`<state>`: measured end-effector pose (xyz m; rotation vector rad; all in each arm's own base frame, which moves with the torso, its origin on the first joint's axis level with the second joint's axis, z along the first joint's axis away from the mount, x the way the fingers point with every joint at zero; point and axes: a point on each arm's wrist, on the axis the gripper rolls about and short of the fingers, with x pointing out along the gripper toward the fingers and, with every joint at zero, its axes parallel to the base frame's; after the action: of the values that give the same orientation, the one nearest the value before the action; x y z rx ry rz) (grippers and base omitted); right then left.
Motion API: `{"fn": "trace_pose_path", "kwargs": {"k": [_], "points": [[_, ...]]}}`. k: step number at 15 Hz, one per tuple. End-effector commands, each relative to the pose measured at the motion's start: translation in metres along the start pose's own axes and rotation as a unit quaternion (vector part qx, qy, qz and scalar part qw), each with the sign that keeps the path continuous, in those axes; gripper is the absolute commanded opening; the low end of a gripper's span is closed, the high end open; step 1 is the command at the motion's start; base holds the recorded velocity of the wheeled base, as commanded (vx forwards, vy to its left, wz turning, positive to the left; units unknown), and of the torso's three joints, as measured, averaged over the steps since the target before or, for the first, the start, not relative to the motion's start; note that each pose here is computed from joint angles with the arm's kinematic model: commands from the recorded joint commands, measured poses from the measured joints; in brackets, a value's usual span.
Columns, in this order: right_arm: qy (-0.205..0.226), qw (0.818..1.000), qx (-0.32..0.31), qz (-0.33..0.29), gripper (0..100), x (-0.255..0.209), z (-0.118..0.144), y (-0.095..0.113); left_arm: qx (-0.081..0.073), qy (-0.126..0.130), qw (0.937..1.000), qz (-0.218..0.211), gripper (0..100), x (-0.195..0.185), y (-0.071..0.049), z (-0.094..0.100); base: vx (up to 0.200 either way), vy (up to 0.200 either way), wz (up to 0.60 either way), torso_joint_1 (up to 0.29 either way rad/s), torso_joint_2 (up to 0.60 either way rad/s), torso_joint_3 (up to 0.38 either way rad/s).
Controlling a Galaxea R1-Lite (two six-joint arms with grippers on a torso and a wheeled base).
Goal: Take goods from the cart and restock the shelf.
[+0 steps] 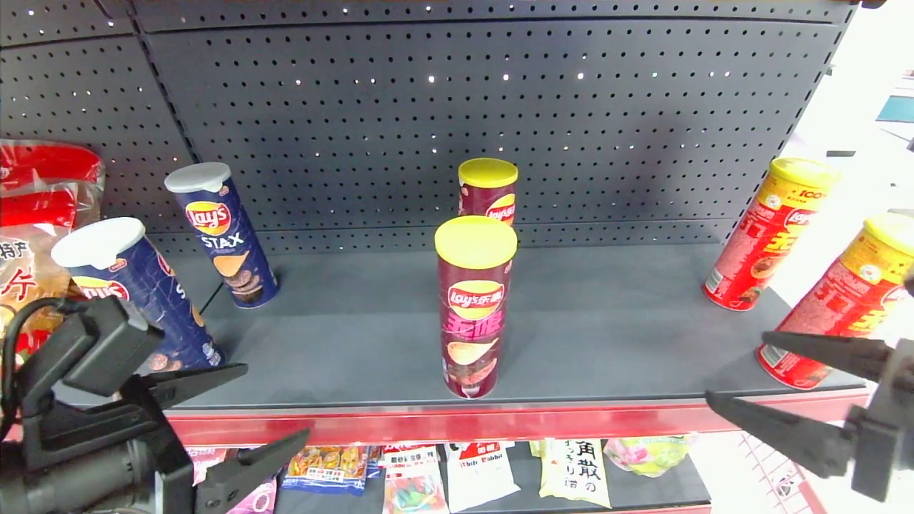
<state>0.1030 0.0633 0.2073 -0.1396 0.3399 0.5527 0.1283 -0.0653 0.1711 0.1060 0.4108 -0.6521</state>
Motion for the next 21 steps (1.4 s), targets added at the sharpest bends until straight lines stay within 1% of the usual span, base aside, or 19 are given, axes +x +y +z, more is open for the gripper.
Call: {"fn": "trace_pose_path", "kwargs": {"k": [1,2,4,5,8,10,14,19,21], "points": [[-0.077,0.994,0.015,-0.081,100,-0.071,-0.059,-0.002,-0.006,0.041,0.9991,-0.007,100,0.033,0.006,0.008,0.0,0.0,0.0,0.0,0.0,0.0],[-0.08,0.988,0.029,-0.126,100,-0.081,-0.066,-0.003,-0.006,0.05,0.9987,-0.011,100,0.043,0.007,0.011,0.0,0.0,0.0,0.0,0.0,0.0],[-0.082,0.98,0.059,-0.17,100,-0.097,-0.084,0.001,-0.008,0.074,0.9972,-0.01,100,0.064,0.011,0.013,0.0,0.0,0.0,0.0,0.0,0.0],[-0.078,0.979,0.062,-0.176,100,-0.105,-0.094,0.004,-0.006,0.084,0.9964,-0.004,100,0.077,0.012,0.013,0.0,0.0,0.0,0.0,0.0,0.0],[-0.073,0.979,0.062,-0.18,100,-0.115,-0.111,0.009,0.006,0.102,0.9947,0.009,100,0.103,0.006,0.012,0.0,0.0,0.0,0.0,0.0,0.0],[-0.072,0.979,0.063,-0.18,100,-0.117,-0.116,0.01,0.007,0.106,0.9943,0.007,100,0.119,0.007,0.017,0.0,0.0,0.0,0.0,0.0,0.0],[-0.07,0.979,0.064,-0.181,100,-0.117,-0.122,0.011,0.008,0.104,0.9945,0.011,100,0.138,0.009,0.025,0.0,0.0,0.0,0.0,0.0,0.0],[-0.073,0.979,0.064,-0.182,100,-0.117,-0.125,0.011,0.009,0.103,0.9945,0.013,100,0.149,0.011,0.028,0.0,0.0,0.0,0.0,0.0,0.0],[-0.071,0.979,0.064,-0.181,100,-0.116,-0.126,0.011,0.011,0.101,0.9948,0.01,100,0.154,0.009,0.031,0.0,0.0,0.0,0.0,0.0,0.0]]}}
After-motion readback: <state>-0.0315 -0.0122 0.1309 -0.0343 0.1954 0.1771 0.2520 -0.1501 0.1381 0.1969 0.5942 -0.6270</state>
